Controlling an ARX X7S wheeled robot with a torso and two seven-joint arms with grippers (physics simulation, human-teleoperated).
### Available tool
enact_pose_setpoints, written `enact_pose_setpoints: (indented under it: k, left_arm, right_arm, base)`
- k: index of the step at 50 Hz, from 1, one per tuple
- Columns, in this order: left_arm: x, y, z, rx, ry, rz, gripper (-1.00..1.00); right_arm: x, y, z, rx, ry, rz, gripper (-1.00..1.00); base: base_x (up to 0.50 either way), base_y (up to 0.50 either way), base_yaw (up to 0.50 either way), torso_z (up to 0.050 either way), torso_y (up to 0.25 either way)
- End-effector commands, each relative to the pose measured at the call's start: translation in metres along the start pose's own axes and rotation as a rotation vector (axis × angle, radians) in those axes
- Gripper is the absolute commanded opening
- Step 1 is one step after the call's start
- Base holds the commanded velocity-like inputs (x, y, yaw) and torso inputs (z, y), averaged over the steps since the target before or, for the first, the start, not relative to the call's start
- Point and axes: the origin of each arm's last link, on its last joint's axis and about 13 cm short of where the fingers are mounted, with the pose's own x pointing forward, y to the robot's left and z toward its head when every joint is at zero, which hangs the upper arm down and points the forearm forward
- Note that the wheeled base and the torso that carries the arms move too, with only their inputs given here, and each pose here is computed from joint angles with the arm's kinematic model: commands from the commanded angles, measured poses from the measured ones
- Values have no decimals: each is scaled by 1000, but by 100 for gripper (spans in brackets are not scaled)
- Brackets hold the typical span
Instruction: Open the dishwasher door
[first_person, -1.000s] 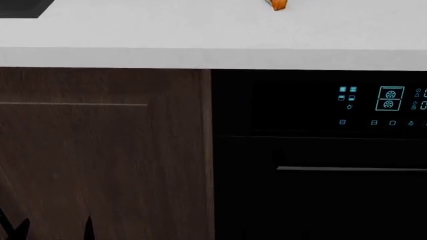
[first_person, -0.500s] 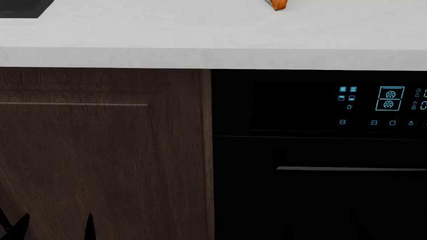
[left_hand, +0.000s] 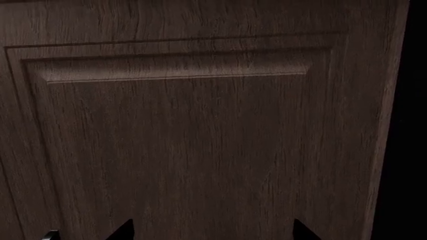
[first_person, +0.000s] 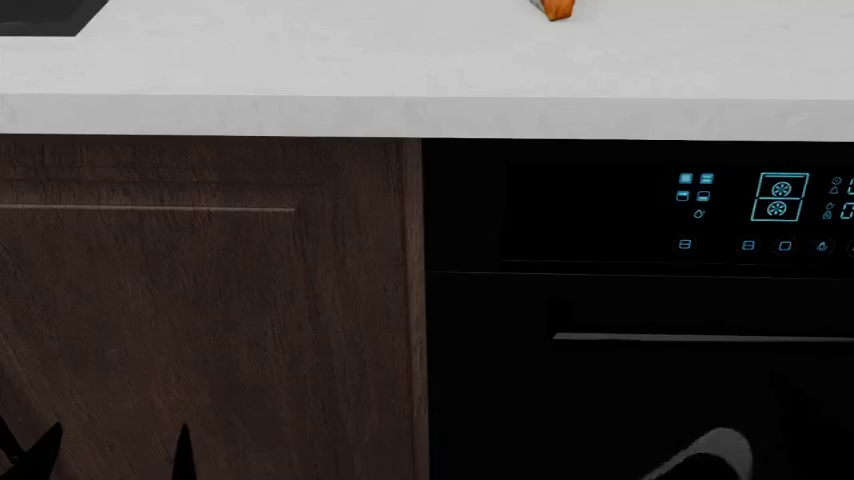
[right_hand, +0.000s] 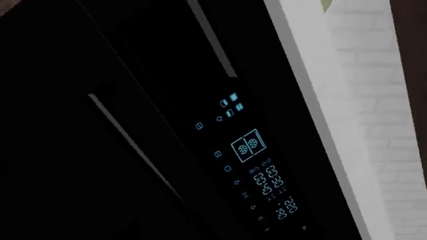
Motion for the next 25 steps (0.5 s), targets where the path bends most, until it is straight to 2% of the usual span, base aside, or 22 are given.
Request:
enact_pose_setpoints:
  k: [1,16,25]
  left_arm:
    - [-1,-1,1,-2,-3,-2,100]
    - [1,0,6,-6,-26,-1,100]
    - [-2,1,8,0,-37,-2,100]
  right_arm:
    - [10,-20,-6,-175,86,12,100]
    - [41,-10,-7,-245,112,103,100]
    - [59,-8,-4,-276,107,115,100]
  base:
    - [0,0,0,0,0]
    - [0,0,0,0,0]
    - [0,0,0,0,0]
